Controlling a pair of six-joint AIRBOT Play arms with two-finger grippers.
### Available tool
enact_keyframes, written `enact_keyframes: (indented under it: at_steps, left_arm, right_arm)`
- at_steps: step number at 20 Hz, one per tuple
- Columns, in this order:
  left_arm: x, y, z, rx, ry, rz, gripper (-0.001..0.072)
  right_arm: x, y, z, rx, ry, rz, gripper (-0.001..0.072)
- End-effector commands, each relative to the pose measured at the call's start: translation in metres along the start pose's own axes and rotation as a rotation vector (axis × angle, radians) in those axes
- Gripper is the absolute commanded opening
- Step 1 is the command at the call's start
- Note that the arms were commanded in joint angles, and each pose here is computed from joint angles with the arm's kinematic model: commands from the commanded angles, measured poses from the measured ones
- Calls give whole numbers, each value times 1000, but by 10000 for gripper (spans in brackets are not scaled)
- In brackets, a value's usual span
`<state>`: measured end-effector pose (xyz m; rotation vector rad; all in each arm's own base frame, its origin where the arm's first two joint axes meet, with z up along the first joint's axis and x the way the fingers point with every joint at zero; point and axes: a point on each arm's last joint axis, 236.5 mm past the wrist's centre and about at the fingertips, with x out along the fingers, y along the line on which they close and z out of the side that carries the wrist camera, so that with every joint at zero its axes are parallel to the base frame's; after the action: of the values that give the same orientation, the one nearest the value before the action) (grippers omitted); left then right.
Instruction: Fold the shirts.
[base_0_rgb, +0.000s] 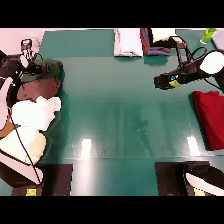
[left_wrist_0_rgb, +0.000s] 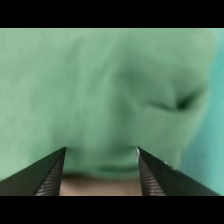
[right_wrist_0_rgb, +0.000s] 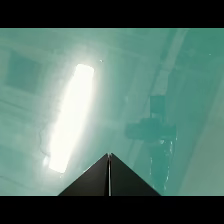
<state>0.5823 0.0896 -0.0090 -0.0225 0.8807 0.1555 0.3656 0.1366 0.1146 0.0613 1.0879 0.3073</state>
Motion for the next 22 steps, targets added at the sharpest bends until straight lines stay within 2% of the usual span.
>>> enact_keyframes:
  at_steps: [1, 3, 4, 5, 6, 7, 9, 11, 14, 16, 19, 22]
  left_arm:
    - [31, 4, -5, -4, -25, 4, 551]
    - [37, 4, -7, -2, -26, 4, 548]
    - [37, 4, -6, -2, -33, 4, 521]
    - [36, 4, -3, -2, -40, 4, 321]
    - [33, 4, -2, -2, -41, 5, 54]
    - [30, 5, -1, 4, -30, 6, 26]
    - [14, 7, 11, 1, 3, 11, 25]
    - [-28, 10, 55, 26, -64, 18, 24]
    - [-148, 0, 138, 100, -294, 18, 24]
    - [-247, -12, 167, 143, -426, 10, 24]
    - [-372, -36, 165, 196, -558, -31, 25]
    - [-446, -75, 134, 277, -593, -121, 24]
  right_arm:
    - [0, 0, -1, -1, 3, 1, 25]
    - [0, 0, 0, -1, 3, 0, 25]
    - [0, 0, 0, -1, 2, 0, 25]
    - [0, 0, 0, -1, 1, 0, 25]
    - [0, 0, 0, -1, -1, 1, 25]
    - [0, 0, 1, -1, -2, 0, 25]
    - [-5, 2, 4, -4, -14, 2, 24]
    - [-23, 7, 24, -14, -77, 9, 24]
    - [-71, 18, 67, -39, -230, 22, 24]
    - [-110, 25, 94, -52, -342, 30, 25]
    - [-168, 28, 123, -57, -493, 34, 25]
    - [-213, 23, 139, -48, -605, 23, 24]
